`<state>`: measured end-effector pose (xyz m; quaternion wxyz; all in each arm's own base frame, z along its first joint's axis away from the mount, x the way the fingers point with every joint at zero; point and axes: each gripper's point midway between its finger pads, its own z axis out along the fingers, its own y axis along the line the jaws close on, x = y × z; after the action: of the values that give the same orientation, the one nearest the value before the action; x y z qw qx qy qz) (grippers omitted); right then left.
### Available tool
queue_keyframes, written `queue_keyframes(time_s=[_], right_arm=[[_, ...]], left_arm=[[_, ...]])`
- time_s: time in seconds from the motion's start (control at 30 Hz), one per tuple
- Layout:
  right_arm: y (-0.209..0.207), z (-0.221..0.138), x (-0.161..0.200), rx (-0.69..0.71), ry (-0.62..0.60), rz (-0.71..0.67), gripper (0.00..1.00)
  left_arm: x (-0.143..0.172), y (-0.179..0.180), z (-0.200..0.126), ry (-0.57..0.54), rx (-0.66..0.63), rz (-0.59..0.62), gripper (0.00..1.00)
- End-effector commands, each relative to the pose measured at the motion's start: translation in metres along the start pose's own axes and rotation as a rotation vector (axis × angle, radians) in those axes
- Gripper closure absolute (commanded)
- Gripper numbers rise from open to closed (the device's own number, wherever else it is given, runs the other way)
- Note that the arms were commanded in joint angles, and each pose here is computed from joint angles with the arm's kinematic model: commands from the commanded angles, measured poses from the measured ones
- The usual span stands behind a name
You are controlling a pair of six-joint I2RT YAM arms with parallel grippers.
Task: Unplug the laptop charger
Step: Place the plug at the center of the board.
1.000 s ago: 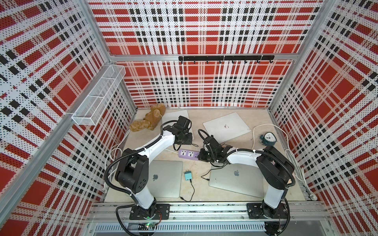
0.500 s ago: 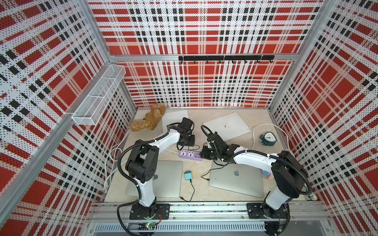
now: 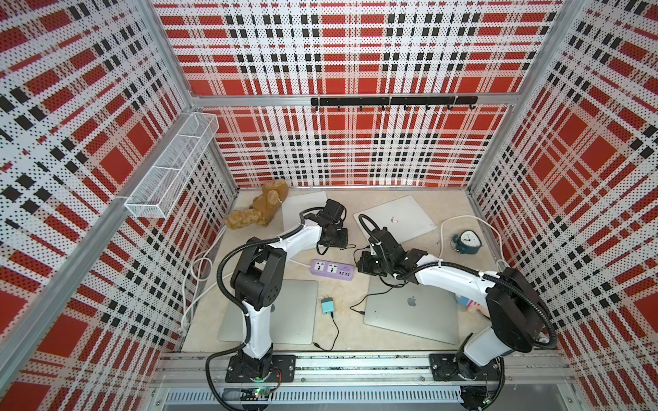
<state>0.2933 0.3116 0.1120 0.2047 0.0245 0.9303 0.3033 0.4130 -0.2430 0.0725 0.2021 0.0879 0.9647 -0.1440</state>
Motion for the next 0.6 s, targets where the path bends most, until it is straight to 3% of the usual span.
queue_keyframes(time_s=[0.0,0.37,0.47,0.57], right_arm=[[-0.005,-0.006,-0.002,0.016,-0.011,-0.008,1.00],[-0.008,-0.001,0.001,0.022,-0.002,-0.013,1.00],[-0.011,-0.002,0.002,0.029,-0.004,-0.016,1.00],[-0.013,-0.002,0.003,0.032,-0.003,-0.015,1.00]], left_arm=[[0.004,0.008,-0.001,-0.010,-0.019,0.008,0.82],[0.023,0.014,0.008,-0.043,0.041,0.031,0.82],[0.032,0.018,0.012,-0.043,0.060,0.037,0.73],[0.045,0.022,0.016,-0.026,0.043,0.051,0.70]])
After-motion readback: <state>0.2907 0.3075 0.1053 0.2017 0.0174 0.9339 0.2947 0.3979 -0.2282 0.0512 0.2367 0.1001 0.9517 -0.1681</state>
